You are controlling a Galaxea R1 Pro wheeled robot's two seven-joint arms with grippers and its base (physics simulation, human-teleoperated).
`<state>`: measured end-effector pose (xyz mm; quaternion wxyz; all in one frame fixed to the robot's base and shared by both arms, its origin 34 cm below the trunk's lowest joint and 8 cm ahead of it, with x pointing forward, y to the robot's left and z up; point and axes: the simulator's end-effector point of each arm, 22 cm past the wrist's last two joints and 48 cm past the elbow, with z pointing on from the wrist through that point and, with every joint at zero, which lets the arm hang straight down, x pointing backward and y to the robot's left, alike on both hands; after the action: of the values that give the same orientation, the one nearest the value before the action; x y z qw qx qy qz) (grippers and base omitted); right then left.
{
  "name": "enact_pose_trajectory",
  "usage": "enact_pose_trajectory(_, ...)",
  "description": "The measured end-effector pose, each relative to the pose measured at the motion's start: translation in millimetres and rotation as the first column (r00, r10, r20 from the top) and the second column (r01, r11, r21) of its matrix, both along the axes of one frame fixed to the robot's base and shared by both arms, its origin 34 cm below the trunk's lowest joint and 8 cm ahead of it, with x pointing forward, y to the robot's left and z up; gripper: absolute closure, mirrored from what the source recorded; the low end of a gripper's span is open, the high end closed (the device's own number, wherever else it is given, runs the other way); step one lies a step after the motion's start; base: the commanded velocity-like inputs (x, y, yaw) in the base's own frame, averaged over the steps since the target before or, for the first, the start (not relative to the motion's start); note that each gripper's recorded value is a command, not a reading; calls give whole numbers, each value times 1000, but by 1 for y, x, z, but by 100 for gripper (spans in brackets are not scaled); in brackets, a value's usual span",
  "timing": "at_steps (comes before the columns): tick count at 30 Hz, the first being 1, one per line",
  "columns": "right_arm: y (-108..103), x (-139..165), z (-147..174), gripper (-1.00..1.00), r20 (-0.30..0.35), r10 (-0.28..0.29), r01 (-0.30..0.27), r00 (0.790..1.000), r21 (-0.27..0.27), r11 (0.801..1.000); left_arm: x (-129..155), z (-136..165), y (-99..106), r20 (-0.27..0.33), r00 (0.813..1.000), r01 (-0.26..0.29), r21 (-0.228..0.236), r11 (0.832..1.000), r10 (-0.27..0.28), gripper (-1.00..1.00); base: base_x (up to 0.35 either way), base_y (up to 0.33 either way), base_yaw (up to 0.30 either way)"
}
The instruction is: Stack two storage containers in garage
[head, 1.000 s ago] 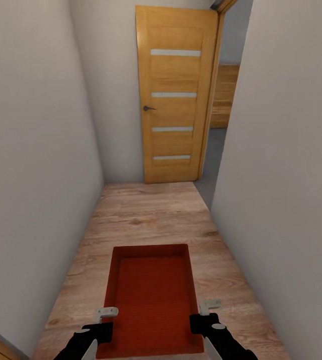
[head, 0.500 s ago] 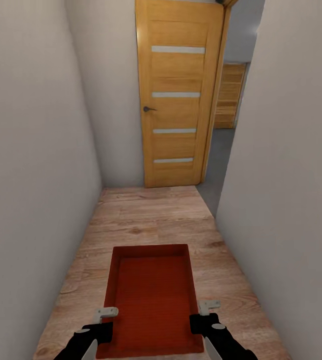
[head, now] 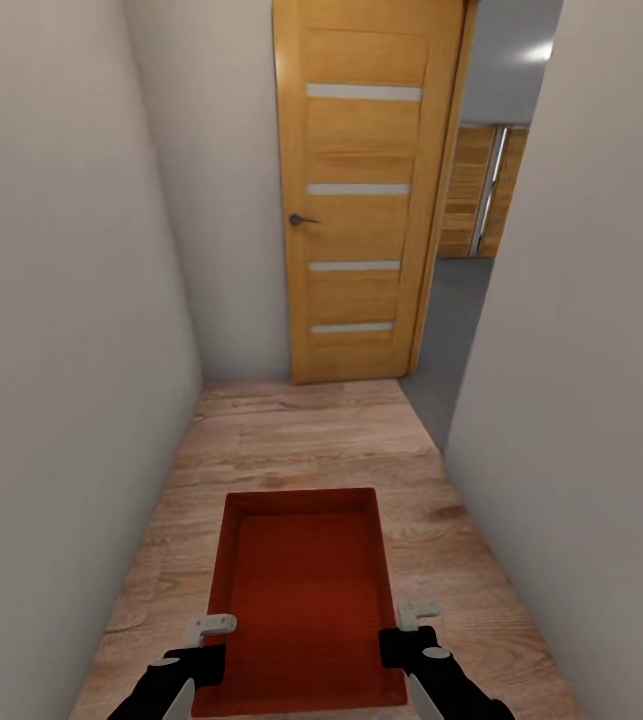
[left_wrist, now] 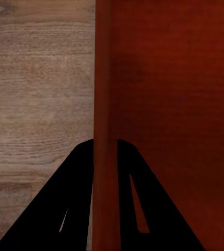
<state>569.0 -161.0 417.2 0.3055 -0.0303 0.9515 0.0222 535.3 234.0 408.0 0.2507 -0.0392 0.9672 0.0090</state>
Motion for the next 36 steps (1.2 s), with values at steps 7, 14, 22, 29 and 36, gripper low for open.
enact_pose_trajectory(7,0,0,0,100,0,0,0,1000,0,1000,0,0,0,0,1000,0,0,1000,0,100,343,80,0)
enact_pose_trajectory(14,0,0,0,100,0,0,0,1000,0,1000,0,0,0,0,1000,0,0,1000,0,100,343,80,0)
enact_pose_trajectory(22,0,0,0,100,0,0,0,1000,0,1000,0,0,0,0,1000,0,0,1000,0,100,343,80,0)
enact_pose_trajectory(29,0,0,0,100,0,0,0,1000,0,1000,0,0,0,0,1000,0,0,1000,0,100,343,80,0)
enact_pose_trajectory(36,0,0,0,100,0,0,0,1000,0,1000,0,0,0,0,1000,0,0,1000,0,100,343,80,-5)
